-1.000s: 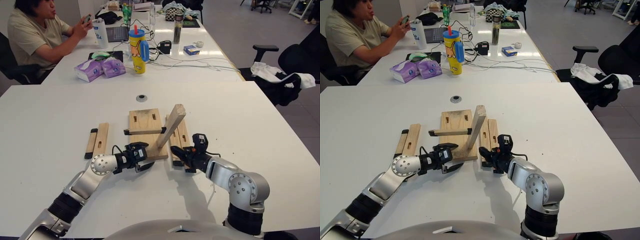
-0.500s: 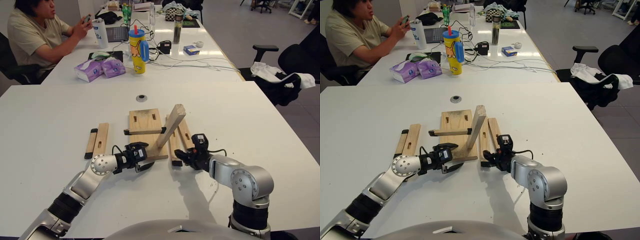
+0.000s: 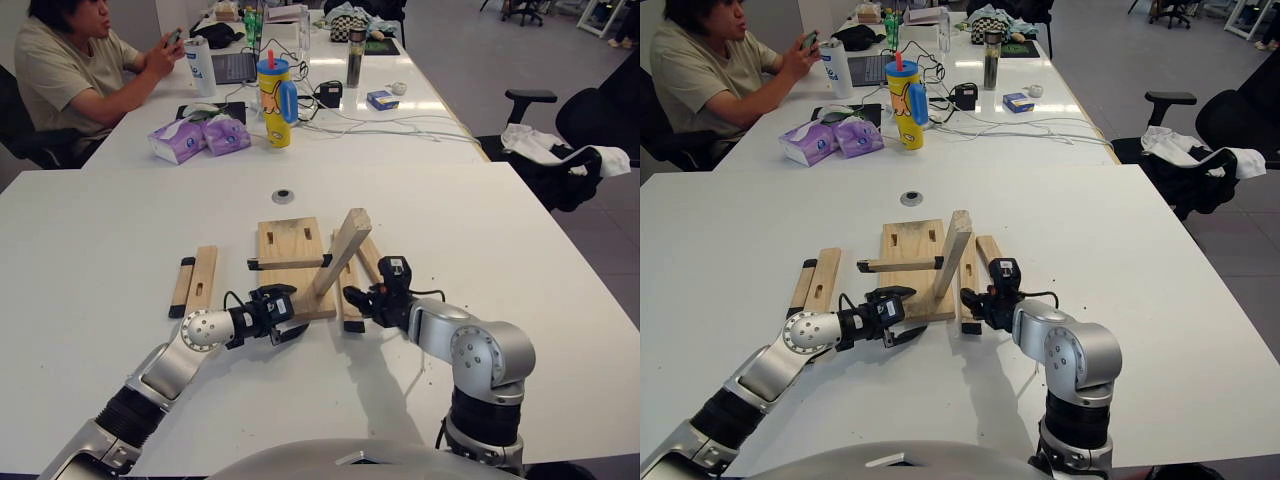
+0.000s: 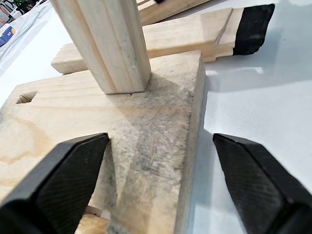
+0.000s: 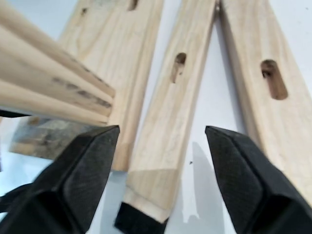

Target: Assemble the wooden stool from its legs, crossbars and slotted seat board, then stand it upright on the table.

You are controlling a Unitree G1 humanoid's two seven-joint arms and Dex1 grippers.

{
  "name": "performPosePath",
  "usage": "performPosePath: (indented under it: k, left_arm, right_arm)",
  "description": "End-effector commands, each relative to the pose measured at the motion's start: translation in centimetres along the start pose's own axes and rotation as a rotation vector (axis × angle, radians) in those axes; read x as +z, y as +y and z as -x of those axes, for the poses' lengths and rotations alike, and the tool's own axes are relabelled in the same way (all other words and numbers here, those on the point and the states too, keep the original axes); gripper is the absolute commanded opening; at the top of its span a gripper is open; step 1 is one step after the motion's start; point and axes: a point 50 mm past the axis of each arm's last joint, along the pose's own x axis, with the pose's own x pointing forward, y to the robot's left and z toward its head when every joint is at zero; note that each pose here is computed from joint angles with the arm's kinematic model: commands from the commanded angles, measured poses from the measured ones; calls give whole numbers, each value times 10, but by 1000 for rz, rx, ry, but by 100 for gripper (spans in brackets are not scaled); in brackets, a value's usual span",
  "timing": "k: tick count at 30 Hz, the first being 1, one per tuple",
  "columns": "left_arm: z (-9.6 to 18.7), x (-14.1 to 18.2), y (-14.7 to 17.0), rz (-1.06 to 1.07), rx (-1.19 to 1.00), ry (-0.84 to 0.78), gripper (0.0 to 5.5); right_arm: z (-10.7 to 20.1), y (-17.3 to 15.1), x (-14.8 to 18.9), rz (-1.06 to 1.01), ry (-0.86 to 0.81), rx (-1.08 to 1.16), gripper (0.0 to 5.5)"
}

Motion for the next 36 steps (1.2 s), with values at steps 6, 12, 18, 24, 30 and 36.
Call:
performPosePath:
  k: [6,12,18,24,30,36]
  left_arm:
    - [5,-72,-52,73,-153,412,397]
    - [-6,-68,-46,30,-74,411,397]
    - [-14,-66,-49,34,-55,403,397]
    - [-16,-67,-46,26,-53,402,397]
    - [-18,-62,-31,0,-18,342,397]
    - [-15,-47,-13,-72,30,244,397]
  right_arm:
    - [-17,-2,-3,14,4,-51,328]
    - [-19,1,-2,139,21,-88,328]
    - [-20,2,-1,231,26,-120,328]
    - [-27,0,-8,191,1,-115,302]
    - [-27,1,-8,143,-49,-104,203]
    - [-23,-1,15,99,-223,-130,203]
